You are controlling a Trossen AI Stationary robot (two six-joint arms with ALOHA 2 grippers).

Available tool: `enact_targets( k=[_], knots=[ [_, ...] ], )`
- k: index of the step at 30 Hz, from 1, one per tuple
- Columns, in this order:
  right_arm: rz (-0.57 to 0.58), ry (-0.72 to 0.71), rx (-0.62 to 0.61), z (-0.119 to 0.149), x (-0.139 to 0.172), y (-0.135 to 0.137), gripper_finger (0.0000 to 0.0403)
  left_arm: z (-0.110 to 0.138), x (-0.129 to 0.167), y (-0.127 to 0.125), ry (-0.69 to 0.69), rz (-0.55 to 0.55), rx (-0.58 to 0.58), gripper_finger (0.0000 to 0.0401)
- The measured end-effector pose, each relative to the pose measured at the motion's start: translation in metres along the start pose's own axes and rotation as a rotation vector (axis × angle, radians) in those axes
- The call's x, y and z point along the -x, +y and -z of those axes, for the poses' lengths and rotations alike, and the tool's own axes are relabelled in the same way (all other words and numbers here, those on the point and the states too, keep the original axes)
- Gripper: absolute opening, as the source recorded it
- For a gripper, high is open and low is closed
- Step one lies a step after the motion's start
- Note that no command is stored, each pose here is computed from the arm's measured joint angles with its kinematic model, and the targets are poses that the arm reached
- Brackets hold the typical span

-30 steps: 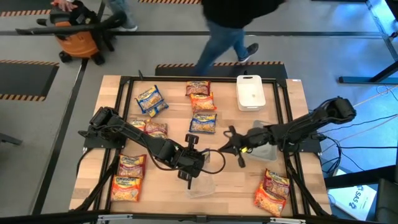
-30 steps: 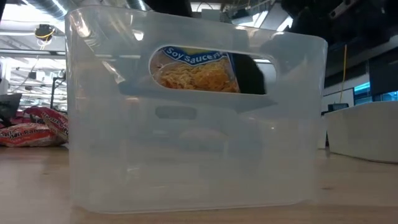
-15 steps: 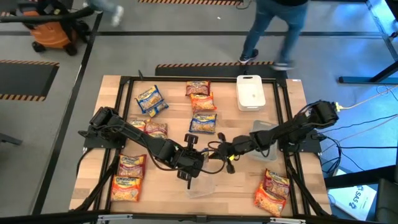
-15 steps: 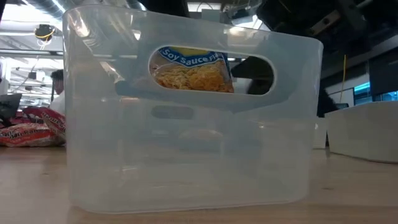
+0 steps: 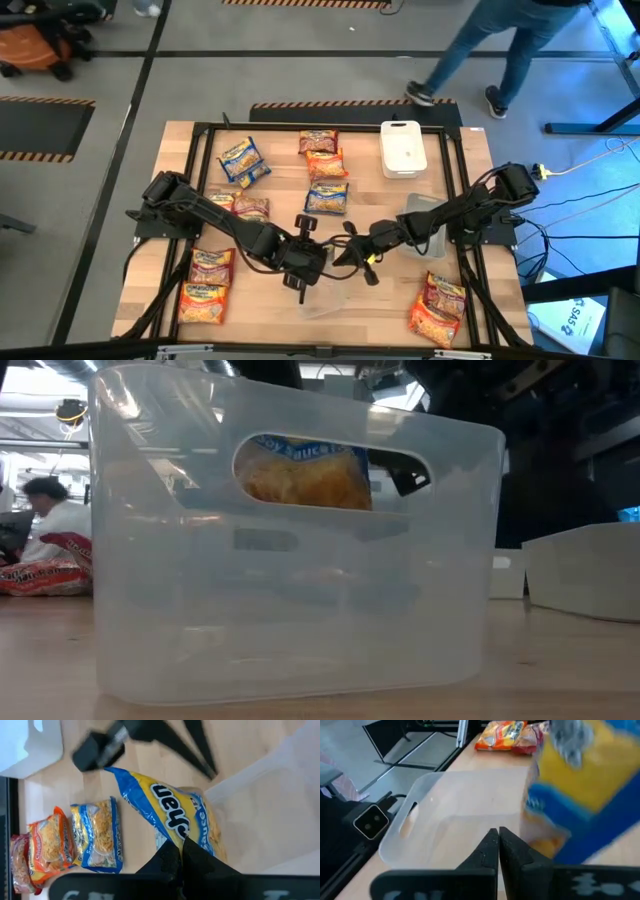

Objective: Sort Maruchan noodles
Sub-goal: Put the blue noodle pack into the transparent bin

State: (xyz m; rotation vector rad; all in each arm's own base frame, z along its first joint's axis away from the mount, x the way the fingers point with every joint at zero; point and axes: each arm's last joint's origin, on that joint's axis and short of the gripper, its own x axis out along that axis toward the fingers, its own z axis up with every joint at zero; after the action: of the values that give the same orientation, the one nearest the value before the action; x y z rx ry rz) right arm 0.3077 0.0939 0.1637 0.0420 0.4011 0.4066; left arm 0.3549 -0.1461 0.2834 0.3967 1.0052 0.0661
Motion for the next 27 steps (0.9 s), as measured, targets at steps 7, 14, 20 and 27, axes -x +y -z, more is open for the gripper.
enact_targets(
  k=[7, 14, 20, 27],
  knots=[
    [-0.006, -0.008, 0.001, -0.001, 0.000, 0.000, 0.0001, -0.009, 0.025, 0.007, -0.019, 0.104, 0.068, 0.0000],
    [-0.006, 0.012, -0.004, 0.001, 0.000, 0.000, 0.0001, -0.005, 0.010, 0.003, -0.021, 0.158, 0.117, 0.0000],
    [-0.005, 0.015, -0.004, 0.002, 0.000, 0.000, 0.0001, 0.008, -0.011, 0.005, 0.049, 0.149, 0.166, 0.0000],
    [0.005, 0.034, -0.020, 0.005, -0.002, -0.001, 0.0001, 0.011, -0.020, 0.011, 0.042, 0.054, 0.189, 0.0000]
  ],
)
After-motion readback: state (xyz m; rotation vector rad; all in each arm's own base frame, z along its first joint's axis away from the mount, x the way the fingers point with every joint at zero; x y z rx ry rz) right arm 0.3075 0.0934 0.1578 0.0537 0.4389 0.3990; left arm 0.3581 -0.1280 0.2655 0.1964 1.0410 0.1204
